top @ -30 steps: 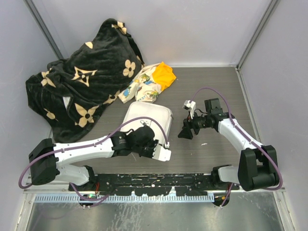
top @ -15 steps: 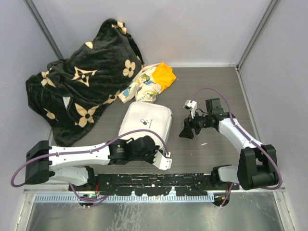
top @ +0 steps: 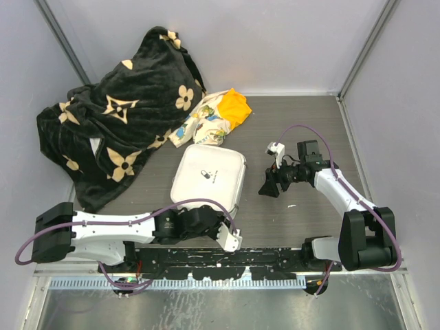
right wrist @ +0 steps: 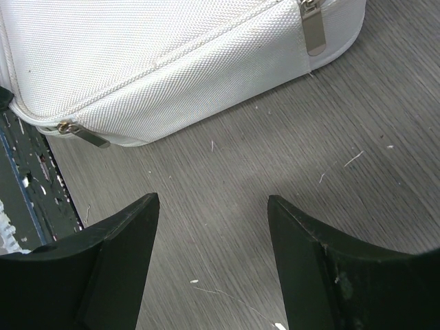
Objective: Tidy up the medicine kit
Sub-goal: Zip the medicine box at the center of the board.
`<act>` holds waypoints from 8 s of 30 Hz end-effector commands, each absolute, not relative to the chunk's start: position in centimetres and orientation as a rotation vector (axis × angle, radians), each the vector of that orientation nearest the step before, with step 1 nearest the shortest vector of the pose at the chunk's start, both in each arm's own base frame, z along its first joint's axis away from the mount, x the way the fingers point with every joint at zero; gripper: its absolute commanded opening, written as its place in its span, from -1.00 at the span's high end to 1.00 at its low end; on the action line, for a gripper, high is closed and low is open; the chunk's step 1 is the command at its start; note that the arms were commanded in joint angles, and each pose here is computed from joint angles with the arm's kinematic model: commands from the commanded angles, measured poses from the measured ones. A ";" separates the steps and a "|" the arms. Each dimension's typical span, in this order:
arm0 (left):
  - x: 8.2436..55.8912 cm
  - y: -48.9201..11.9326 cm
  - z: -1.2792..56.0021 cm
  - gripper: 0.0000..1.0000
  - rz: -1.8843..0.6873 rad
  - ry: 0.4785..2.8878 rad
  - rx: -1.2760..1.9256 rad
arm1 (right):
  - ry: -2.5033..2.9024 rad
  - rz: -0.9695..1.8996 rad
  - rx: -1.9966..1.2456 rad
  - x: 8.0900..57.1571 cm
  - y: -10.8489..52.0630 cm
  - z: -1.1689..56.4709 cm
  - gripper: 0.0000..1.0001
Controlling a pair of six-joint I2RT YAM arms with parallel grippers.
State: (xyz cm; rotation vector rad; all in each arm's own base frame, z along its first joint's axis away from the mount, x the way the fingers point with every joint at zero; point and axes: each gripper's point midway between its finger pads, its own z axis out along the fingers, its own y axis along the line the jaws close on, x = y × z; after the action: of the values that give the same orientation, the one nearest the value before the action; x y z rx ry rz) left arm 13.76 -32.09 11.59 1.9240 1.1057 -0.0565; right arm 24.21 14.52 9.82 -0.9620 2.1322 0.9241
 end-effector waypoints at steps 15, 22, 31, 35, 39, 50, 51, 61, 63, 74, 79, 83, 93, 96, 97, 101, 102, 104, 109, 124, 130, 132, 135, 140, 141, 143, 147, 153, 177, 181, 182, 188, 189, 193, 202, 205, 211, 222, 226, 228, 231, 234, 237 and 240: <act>13.2 -33.6 13.4 0.33 -0.192 1.192 1.822 | 2.107 0.896 -0.974 25.0 14.3 10.4 -0.40; 13.9 -33.6 12.9 0.54 -0.168 1.223 1.803 | 2.111 0.894 -0.975 25.0 14.3 10.2 -0.40; 14.5 -33.9 13.5 1.00 -0.142 1.225 1.762 | 2.111 0.884 -0.978 25.0 14.2 10.2 -0.40; 14.9 -33.7 14.8 1.00 -0.129 1.207 1.714 | 2.113 0.875 -0.979 25.1 14.1 10.2 -0.40; 15.4 -33.5 16.0 1.00 -0.044 1.137 1.677 | 2.112 0.858 -0.980 25.3 14.0 10.3 -0.40; 15.7 -33.7 15.2 1.00 0.134 0.918 1.672 | 2.119 0.826 -0.964 25.6 13.4 10.3 -0.41; 15.7 -33.7 14.9 1.00 0.139 0.907 1.677 | 2.121 0.825 -0.962 25.6 13.4 10.3 -0.41; 16.0 -33.7 15.9 1.00 0.183 0.872 1.666 | 2.122 0.825 -0.957 25.7 13.2 10.3 -0.41; 16.1 -33.8 15.7 1.00 0.186 0.877 1.667 | 2.124 0.827 -0.956 25.6 13.2 10.3 -0.41; 16.8 -33.8 18.9 1.00 0.210 0.830 1.600 | 2.124 0.832 -0.952 25.7 13.2 10.3 -0.41; 16.6 -33.7 19.4 0.99 0.246 0.744 1.655 | 2.125 0.831 -0.951 25.7 13.2 10.3 -0.41; 15.9 -33.9 18.2 1.00 0.293 0.611 1.748 | 2.126 0.831 -0.950 25.7 13.2 10.3 -0.41; 15.7 -33.7 15.4 0.99 0.368 0.482 1.783 | 2.124 0.827 -0.957 25.7 13.1 10.3 -0.42; 15.8 -33.4 13.3 1.00 0.382 0.487 1.793 | 2.129 0.830 -0.957 25.7 13.1 10.2 -0.42; 15.7 -33.4 13.0 1.00 0.382 0.486 1.786 | 2.131 0.831 -0.959 25.7 13.1 10.2 -0.42; 15.7 -33.3 11.9 1.00 0.385 0.503 1.782 | 2.134 0.830 -0.964 25.6 13.0 10.1 -0.42; 15.6 -33.2 11.5 1.00 0.381 0.509 1.788 | 2.135 0.830 -0.964 25.6 13.0 10.1 -0.43; 15.5 -33.0 10.9 0.99 0.368 0.524 1.799 | 2.137 0.833 -0.962 25.5 13.0 10.0 -0.43; 14.6 -32.5 9.6 0.83 0.322 0.568 1.843 | 2.132 0.838 -0.970 25.5 13.1 10.1 -0.43; 12.1 -32.0 13.2 0.33 -0.015 0.851 1.834 | 2.142 0.850 -0.966 25.5 13.1 10.0 -0.43; 12.9 -32.0 15.7 0.10 -0.183 1.037 1.735 | 2.100 0.902 -0.928 25.4 13.9 11.4 -0.43; 13.1 -32.0 15.8 0.02 -0.245 1.104 1.722 | 2.079 0.908 -0.924 25.4 14.0 11.6 -0.43; 13.3 -32.4 15.4 -0.13 -0.273 1.143 1.729 | 2.074 0.913 -0.925 25.3 14.1 11.5 -0.43; 14.5 -33.4 15.1 -0.24 -0.269 1.173 1.714 | 2.083 0.916 -0.935 25.3 14.1 11.3 -0.43; 14.6 -33.7 15.1 -0.26 -0.278 1.182 1.711 | 2.087 0.915 -0.937 25.3 14.0 11.3 -0.43; 14.8 -34.1 15.1 -0.30 -0.296 1.196 1.708 | 2.088 0.913 -0.940 25.3 14.0 11.2 -0.43; 15.5 -34.7 15.0 -0.34 -0.289 1.226 1.686 | 2.091 0.909 -0.941 25.3 14.0 11.2 -0.43; 16.6 -34.7 15.2 -0.21 -0.329 1.293 1.634 | 2.093 0.900 -0.943 25.2 13.9 11.1 -0.43; 17.5 -35.0 15.1 -0.04 -0.382 1.373 1.573 | 2.110 0.901 -0.948 25.1 13.8 10.7 -0.43; 17.5 -35.1 15.6 -0.15 -0.412 1.387 1.558 | 2.116 0.898 -0.948 25.2 13.7 10.6 -0.43; 17.5 -35.2 15.7 -0.16 -0.413 1.386 1.556 | 2.115 0.897 -0.948 25.2 13.7 10.6 -0.43; 18.2 -35.0 15.7 -0.05 -0.383 1.392 1.537 | 2.115 0.897 -0.950 25.1 13.7 10.6 -0.43; 18.3 -34.9 15.5 -0.01 -0.377 1.395 1.536 | 2.117 0.896 -0.949 25.1 13.7 10.5 -0.43; 18.8 -34.7 14.7 0.08 -0.332 1.401 1.545 | 2.119 0.898 -0.949 25.1 13.7 10.5 -0.43; 19.4 -34.4 12.9 0.21 -0.274 1.402 1.582 | 2.119 0.899 -0.953 25.1 13.7 10.5 -0.43; 19.5 -34.2 12.2 0.23 -0.249 1.404 1.597 | 2.121 0.901 -0.952 25.0 13.7 10.5 -0.43; 20.1 -33.7 11.4 0.30 -0.188 1.389 1.608 | 2.122 0.903 -0.956 25.0 13.7 10.5 -0.43; 21.1 -32.2 9.1 0.41 -0.067 1.407 1.627 | 2.123 0.906 -0.958 24.9 13.7 10.4 -0.43; 21.0 -32.0 8.0 0.43 -0.065 1.433 1.645 | 2.123 0.908 -0.958 24.9 13.7 10.4 -0.43; 20.5 -32.1 7.8 0.43 -0.094 1.450 1.657 | 2.123 0.907 -0.958 24.9 13.7 10.4 -0.43; 19.5 -32.4 8.2 0.41 -0.165 1.467 1.682 | 2.126 0.907 -0.957 24.9 13.6 10.4 -0.43; 18.5 -32.9 9.6 0.32 -0.247 1.462 1.692 | 2.123 0.909 -0.957 24.9 13.7 10.4 -0.43; 17.2 -33.5 11.1 0.12 -0.348 1.432 1.712 | 2.107 0.924 -0.943 25.0 13.9 10.9 -0.43; 16.8 -33.5 12.4 -0.07 -0.417 1.436 1.705 | 2.054 0.967 -0.921 25.0 14.7 11.6 -0.42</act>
State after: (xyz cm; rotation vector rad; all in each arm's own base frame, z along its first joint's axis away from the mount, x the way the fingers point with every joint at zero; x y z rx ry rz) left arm 18.40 -33.56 10.30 1.6893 1.4141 -0.2716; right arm 23.97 13.67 9.35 -0.9364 2.1669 0.9297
